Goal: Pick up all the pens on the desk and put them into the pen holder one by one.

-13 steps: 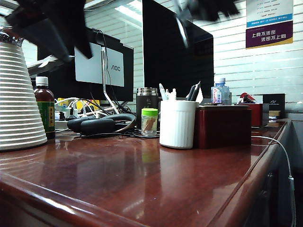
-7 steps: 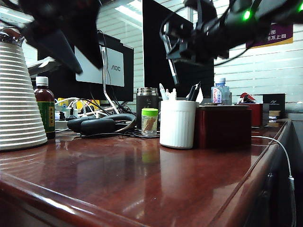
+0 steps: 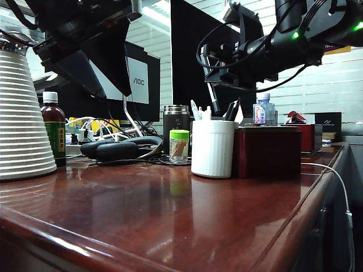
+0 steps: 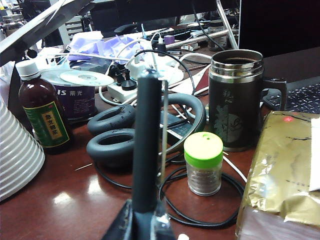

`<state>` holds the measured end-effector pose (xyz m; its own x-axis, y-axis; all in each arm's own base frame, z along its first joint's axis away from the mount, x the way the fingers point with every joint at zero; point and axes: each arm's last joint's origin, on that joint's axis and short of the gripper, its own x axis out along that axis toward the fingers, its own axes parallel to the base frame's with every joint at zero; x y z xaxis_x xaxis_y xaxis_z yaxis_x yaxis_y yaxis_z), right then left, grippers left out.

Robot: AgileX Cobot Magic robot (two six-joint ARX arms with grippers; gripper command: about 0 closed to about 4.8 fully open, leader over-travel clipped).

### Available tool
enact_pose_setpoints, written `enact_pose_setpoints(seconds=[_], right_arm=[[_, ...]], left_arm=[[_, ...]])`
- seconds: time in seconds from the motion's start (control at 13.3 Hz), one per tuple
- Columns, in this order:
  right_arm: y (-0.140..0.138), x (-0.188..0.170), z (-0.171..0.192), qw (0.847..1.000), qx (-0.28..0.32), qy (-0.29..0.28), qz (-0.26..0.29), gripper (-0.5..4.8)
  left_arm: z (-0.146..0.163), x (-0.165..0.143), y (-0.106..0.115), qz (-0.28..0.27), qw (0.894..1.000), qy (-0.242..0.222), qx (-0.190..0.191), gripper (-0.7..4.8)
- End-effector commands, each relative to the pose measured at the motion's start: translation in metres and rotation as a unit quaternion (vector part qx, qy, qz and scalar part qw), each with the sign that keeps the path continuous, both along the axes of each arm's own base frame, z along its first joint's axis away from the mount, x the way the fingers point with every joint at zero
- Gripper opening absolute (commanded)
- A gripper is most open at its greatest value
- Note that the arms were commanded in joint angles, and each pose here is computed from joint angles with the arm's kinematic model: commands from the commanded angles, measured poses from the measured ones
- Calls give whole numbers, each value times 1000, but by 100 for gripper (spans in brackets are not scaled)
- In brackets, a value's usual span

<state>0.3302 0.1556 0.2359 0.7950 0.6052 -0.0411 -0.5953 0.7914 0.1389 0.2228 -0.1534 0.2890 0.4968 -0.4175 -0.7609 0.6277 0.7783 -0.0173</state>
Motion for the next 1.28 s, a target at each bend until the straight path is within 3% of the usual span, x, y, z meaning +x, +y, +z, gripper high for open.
enact_pose_setpoints(seconds=[0.08, 0.23, 0.3, 0.38, 0.45, 0.53, 0.75, 0.83, 0.98, 1.13, 1.21, 1.28], right_arm=[[1, 1, -1, 1000, -8, -13, 1, 171], [0, -5, 16, 999, 5, -40, 22, 171], [-7, -19, 44, 997, 16, -68, 21, 171], [-13, -32, 64, 997, 19, -75, 21, 169], [-20, -48, 82, 997, 18, -73, 21, 123], [-29, -68, 99, 998, 13, -62, 21, -13], [-57, -131, 139, 997, 1, -76, 18, -2], [-74, -166, 152, 996, -7, -84, 4, -2], [-99, -218, 153, 998, -18, -61, -24, -2], [-122, -264, 143, 996, -16, -66, -56, -2], [-138, -296, 127, 994, -10, -76, -79, -2], [-145, -312, 114, 993, 5, -92, -79, -2]], left_arm=[[1, 0, 0, 0, 1000, -2, -1, 278], [1, -1, 1, 0, 1000, 1, 1, 278], [4, -2, 2, 0, 1000, -5, -4, 277], [11, -6, 4, 0, 1000, -18, -12, 209], [19, -11, 8, 0, 999, -31, -22, 13], [27, -18, 12, -2, 998, -44, -34, -6], [70, -63, 42, 1, 989, -119, -89, -6], [95, -101, 68, 15, 974, -173, -146, -6], [112, -157, 106, 23, 948, -236, -212, -6], [112, -205, 139, 30, 925, -293, -239, -6], [99, -235, 162, 54, 920, -307, -236, -6], [89, -249, 171, 57, 921, -302, -238, -6]])
